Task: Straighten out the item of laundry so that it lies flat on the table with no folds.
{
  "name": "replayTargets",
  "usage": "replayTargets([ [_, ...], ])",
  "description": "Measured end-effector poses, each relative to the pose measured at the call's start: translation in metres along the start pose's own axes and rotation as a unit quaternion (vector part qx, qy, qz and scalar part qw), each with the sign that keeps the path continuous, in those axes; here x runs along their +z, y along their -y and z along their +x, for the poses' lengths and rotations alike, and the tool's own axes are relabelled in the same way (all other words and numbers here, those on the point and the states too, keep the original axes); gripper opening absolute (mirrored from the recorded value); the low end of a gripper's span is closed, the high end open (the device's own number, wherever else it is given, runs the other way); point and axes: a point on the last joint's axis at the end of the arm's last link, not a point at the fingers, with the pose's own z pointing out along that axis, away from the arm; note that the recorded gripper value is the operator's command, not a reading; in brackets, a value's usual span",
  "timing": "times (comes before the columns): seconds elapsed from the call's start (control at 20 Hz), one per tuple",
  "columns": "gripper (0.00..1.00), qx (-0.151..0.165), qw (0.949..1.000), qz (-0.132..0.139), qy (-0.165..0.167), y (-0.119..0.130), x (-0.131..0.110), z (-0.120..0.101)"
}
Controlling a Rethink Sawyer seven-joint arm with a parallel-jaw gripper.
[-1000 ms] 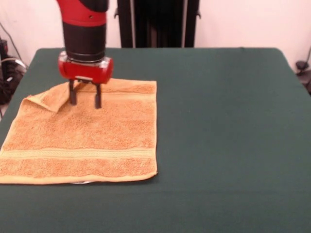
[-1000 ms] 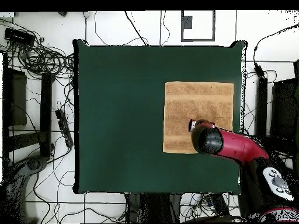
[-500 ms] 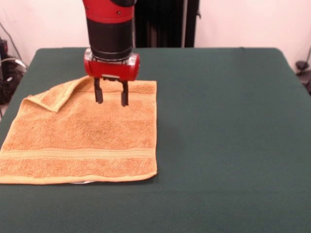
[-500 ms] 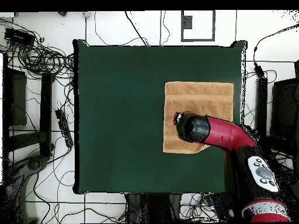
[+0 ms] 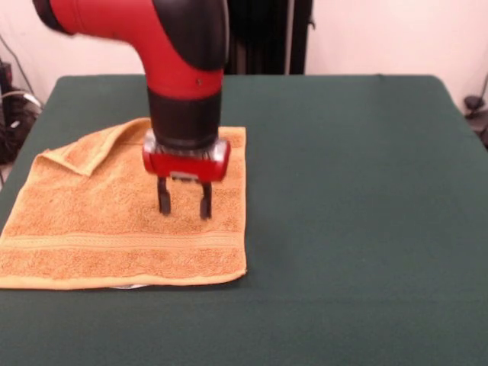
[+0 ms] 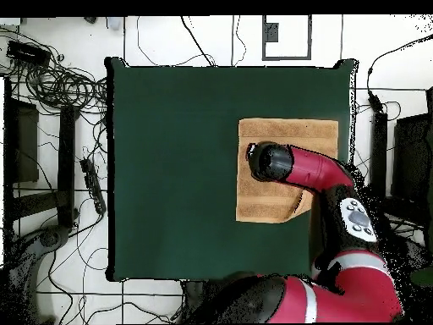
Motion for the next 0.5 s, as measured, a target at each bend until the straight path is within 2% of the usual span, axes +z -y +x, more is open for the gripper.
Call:
replayTargets([
  [0.05, 1.00, 0.004, 1.0000, 0.000, -0.004, -0.006, 0.018, -0.007],
  [0.1, 1.00, 0.007, 1.0000, 0.002, -0.004, -0.005, 0.017, -0.012],
  [0.5, 1.00, 0.021, 0.9974, 0.010, -0.067, -0.007, 0.018, -0.033],
])
